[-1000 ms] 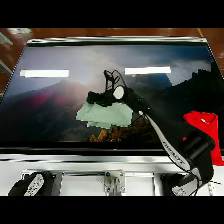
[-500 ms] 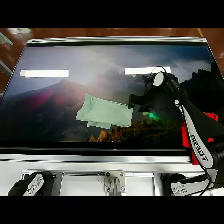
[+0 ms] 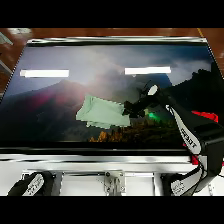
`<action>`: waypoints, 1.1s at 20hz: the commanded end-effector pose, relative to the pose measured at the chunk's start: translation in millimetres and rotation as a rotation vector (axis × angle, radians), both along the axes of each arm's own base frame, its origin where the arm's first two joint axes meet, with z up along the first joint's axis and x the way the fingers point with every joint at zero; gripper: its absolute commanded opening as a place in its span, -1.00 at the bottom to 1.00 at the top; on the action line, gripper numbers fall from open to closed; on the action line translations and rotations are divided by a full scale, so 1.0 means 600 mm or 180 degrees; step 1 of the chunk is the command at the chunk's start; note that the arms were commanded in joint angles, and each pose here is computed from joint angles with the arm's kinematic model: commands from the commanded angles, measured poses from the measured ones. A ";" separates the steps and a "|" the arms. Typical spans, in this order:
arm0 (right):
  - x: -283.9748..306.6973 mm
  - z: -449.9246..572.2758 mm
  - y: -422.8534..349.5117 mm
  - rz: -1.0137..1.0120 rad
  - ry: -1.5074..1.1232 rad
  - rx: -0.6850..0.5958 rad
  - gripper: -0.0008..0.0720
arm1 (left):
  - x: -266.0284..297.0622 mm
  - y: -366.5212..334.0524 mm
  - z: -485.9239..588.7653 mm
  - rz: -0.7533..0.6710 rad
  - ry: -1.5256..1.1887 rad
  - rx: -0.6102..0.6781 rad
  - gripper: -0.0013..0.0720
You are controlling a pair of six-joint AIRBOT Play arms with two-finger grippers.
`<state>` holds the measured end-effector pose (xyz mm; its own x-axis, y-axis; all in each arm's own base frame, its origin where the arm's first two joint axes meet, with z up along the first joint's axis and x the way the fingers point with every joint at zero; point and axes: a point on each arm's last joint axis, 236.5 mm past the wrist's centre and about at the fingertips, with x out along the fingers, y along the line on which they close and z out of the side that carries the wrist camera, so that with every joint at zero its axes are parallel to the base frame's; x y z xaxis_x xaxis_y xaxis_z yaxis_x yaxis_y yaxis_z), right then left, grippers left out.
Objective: Fold the shirts.
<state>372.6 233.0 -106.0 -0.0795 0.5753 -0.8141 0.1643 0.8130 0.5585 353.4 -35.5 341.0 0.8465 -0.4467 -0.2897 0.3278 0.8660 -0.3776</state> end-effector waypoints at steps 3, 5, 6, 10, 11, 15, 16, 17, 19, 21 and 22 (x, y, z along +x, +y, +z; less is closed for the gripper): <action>0.053 0.060 0.017 0.0304 -0.0713 0.0241 -0.82 | 0.001 0.001 -0.002 0.0005 0.0015 -0.0013 -0.87; 0.098 0.135 -0.012 0.0264 -0.1142 0.0238 -0.82 | 0.001 0.001 -0.003 0.0006 0.0022 -0.0017 -0.87; 0.120 0.175 -0.040 0.0123 -0.1293 0.0243 -0.82 | 0.001 0.001 -0.004 0.0007 0.0031 -0.0025 -0.87; 0.149 0.305 -0.236 -0.0625 -0.1605 0.0050 -0.82 | 0.002 0.002 -0.005 0.0055 0.0109 -0.0166 -0.87; 0.136 0.317 -0.294 -0.0796 -0.1558 -0.0091 -0.82 | 0.002 0.002 -0.005 0.0063 0.0122 -0.0186 -0.87; 0.059 0.356 -0.530 -0.1661 -0.1406 -0.0723 -0.82 | 0.001 -0.001 -0.008 0.0058 0.0169 -0.0230 -0.87; 0.039 0.364 -0.578 -0.1845 -0.1404 -0.0870 -0.82 | -0.002 -0.003 -0.011 0.0034 0.0196 -0.0225 -0.87; 0.012 0.368 -0.629 -0.2026 -0.1375 -0.1049 -0.82 | -0.004 -0.005 -0.015 0.0012 0.0224 -0.0222 -0.87; -0.046 0.366 -0.700 -0.2317 -0.1188 -0.1245 -0.82 | -0.006 -0.008 -0.030 -0.0021 0.0312 -0.0237 -0.87; -0.098 0.357 -0.739 -0.2516 -0.0948 -0.1283 -0.82 | -0.003 -0.007 -0.052 -0.0025 0.0419 -0.0285 -0.88; -0.124 0.350 -0.758 -0.2589 -0.0822 -0.1358 -0.82 | -0.002 -0.006 -0.065 -0.0011 0.0494 -0.0345 -0.87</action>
